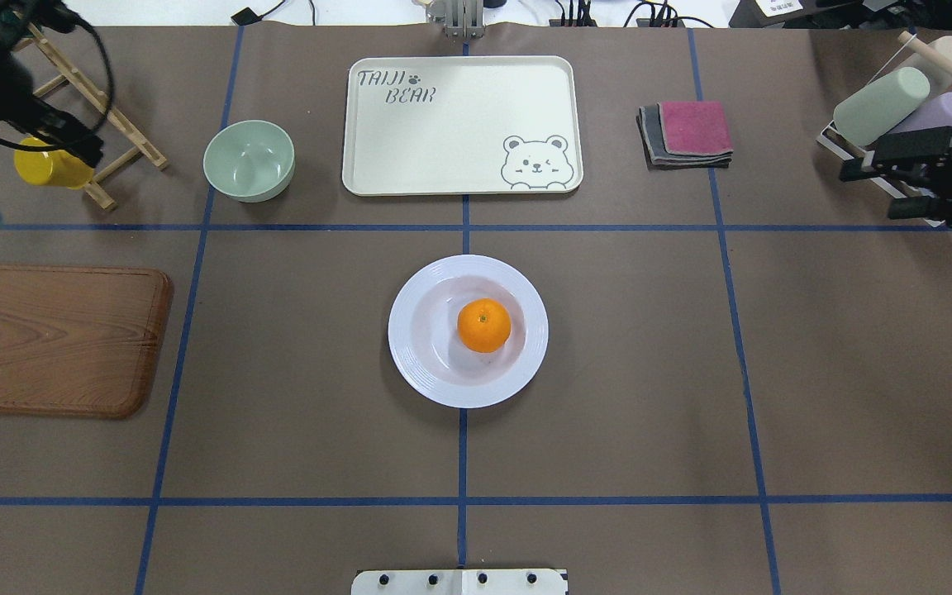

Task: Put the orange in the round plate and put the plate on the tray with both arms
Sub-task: 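Withdraw the left arm while the right arm reaches toward the plate, then lower the right gripper to the plate rim nearest the robot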

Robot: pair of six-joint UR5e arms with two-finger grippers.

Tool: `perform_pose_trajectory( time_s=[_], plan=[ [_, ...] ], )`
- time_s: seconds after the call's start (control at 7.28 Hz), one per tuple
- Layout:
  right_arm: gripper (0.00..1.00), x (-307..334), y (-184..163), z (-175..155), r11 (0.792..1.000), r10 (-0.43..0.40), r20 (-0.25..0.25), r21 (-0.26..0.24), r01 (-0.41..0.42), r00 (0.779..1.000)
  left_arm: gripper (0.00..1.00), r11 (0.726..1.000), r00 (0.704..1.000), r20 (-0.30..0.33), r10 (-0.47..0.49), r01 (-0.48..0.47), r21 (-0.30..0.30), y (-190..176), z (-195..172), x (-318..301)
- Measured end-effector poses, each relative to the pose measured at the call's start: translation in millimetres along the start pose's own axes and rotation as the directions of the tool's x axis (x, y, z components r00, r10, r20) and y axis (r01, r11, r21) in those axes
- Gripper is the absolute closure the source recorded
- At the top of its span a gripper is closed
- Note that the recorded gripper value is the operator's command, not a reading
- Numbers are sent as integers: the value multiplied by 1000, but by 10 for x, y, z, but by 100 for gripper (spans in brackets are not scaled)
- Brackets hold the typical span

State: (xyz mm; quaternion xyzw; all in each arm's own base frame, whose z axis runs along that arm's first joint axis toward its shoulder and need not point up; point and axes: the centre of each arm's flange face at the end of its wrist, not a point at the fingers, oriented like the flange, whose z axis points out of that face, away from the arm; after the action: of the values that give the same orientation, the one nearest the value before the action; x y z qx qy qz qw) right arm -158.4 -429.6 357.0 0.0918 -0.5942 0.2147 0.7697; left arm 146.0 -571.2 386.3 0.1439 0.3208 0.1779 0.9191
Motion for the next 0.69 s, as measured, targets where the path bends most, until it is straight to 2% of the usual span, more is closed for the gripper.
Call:
perform_pose_trajectory(
  time_s=[0.27, 0.41, 0.69],
  plan=[
    [0, -531, 658, 301, 994, 104, 95, 21, -107, 990, 2, 997, 997, -22, -68, 67, -32, 907, -66, -1262],
    [0, -680, 1037, 488, 990, 131, 124, 36, -137, 984, 2, 992, 992, -16, -128, 127, -26, 1263, -144, -1668],
    [5, -817, 1970, 987, 972, 190, 174, 107, -210, 966, 2, 972, 973, -14, -232, 232, -27, 1813, -204, -2104]
  ],
)
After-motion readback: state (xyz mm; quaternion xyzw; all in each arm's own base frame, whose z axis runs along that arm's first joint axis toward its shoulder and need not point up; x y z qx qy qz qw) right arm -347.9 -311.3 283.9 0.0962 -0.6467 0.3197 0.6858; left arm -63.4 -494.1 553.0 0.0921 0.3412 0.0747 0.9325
